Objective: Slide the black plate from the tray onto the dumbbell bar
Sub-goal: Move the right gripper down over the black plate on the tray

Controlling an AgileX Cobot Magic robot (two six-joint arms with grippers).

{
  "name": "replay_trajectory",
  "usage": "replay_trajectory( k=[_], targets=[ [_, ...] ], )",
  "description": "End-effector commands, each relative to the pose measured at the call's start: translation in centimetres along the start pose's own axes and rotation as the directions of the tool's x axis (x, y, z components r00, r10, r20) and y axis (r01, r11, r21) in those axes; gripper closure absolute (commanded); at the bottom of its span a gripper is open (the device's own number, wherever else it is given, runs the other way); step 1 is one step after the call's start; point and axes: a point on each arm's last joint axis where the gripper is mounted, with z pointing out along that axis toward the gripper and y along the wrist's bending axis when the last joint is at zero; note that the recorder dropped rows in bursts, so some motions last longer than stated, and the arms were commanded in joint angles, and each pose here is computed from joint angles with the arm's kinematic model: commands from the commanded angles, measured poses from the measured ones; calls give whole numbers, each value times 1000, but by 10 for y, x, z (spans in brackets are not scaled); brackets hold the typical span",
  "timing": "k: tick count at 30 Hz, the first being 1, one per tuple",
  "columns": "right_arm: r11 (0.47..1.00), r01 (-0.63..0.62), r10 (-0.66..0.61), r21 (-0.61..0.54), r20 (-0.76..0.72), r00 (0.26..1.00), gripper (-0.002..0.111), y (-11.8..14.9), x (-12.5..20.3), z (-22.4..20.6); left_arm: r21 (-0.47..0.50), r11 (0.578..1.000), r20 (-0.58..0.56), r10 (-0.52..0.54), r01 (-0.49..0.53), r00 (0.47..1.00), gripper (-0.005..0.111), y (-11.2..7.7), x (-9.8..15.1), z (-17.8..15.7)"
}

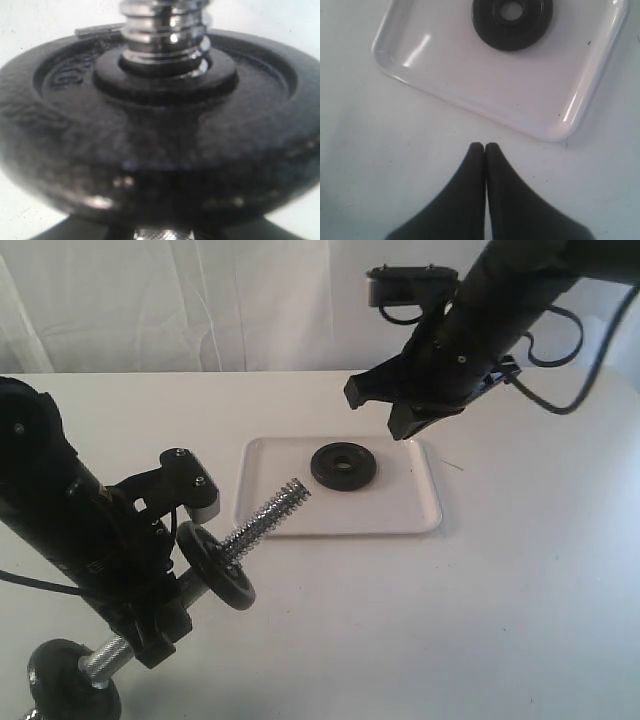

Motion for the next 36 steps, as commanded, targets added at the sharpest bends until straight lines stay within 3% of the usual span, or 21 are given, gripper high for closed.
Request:
replay_trajectory(
  k=[1,8,12,15,18,21,28,36],
  targets=[
    [998,21,-15,54,-108,994,108,-9,-15,27,7,999,102,-48,48,994,107,-6,-11,-17],
    [999,7,-3,41,-98,995,107,-10,-27,47,14,998,84,-54,53,995,107,-4,-11,-11],
    [999,15,-12,42,-73,997,93,-11,-30,51,14,998,83,-55,54,995,107,-4,-11,-11],
    [999,19,-16,42,-75,997,65,-12,-30,54,14,998,83,-55,54,995,107,-4,-11,-11],
    [998,50,-47,41,-71,996,26,-12,-30,54,14,998,83,-55,54,995,107,-4,-11,-11],
    [998,46,-44,41,-43,998,3,-11,-33,54,14,998,83,-55,54,995,107,-4,-11,-11],
    [996,74,-74,47,-19,997,3,-5,-37,72,16,998,82,-55,53,995,107,-4,-11,-11],
    [986,125,-125,107,-1,992,3,3,-94,106,16,998,82,-55,53,995,107,-4,-11,-11]
  ],
)
